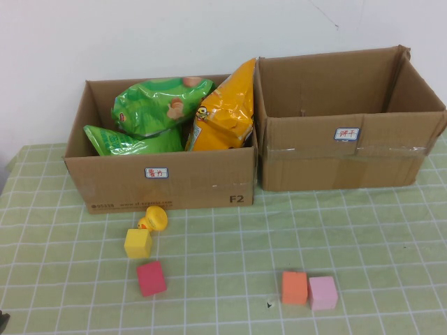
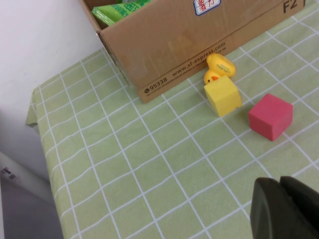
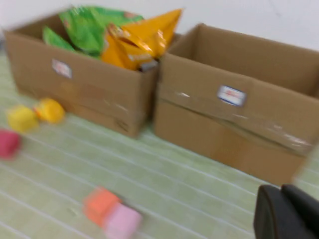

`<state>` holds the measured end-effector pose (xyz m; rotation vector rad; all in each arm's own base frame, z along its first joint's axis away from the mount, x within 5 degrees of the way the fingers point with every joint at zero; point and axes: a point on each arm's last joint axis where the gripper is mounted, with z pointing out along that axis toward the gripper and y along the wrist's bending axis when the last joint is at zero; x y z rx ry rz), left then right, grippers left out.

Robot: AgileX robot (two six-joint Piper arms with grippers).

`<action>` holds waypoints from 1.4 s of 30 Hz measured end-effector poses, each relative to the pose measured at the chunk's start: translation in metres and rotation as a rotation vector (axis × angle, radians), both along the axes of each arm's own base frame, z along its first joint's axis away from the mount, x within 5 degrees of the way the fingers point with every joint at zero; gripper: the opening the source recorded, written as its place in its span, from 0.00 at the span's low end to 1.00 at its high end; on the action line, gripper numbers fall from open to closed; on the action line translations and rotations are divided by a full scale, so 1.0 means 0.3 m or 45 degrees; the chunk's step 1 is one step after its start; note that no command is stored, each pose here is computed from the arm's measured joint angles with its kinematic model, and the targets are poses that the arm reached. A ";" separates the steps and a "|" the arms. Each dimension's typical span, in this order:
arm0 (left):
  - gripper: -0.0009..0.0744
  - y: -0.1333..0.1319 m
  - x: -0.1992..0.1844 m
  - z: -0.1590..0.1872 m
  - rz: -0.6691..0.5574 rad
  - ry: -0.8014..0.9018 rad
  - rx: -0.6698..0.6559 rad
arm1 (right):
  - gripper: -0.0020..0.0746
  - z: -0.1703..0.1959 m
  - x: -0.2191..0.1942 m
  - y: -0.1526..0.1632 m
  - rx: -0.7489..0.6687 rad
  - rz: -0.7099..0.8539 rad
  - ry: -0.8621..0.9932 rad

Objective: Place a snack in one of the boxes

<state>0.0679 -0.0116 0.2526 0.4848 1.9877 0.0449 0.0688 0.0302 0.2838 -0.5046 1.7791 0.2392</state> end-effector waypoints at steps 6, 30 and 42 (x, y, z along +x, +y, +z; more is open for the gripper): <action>0.01 0.000 0.000 0.000 0.000 0.000 0.000 | 0.02 0.047 -0.023 -0.067 -0.350 -0.109 0.153; 0.01 -0.029 0.035 -0.104 -0.142 -0.285 0.099 | 0.02 -0.092 -0.037 0.006 -0.088 0.064 0.348; 0.01 -0.039 0.033 -0.105 -0.058 -0.219 -0.226 | 0.02 -0.097 -0.039 0.004 -0.103 0.060 0.367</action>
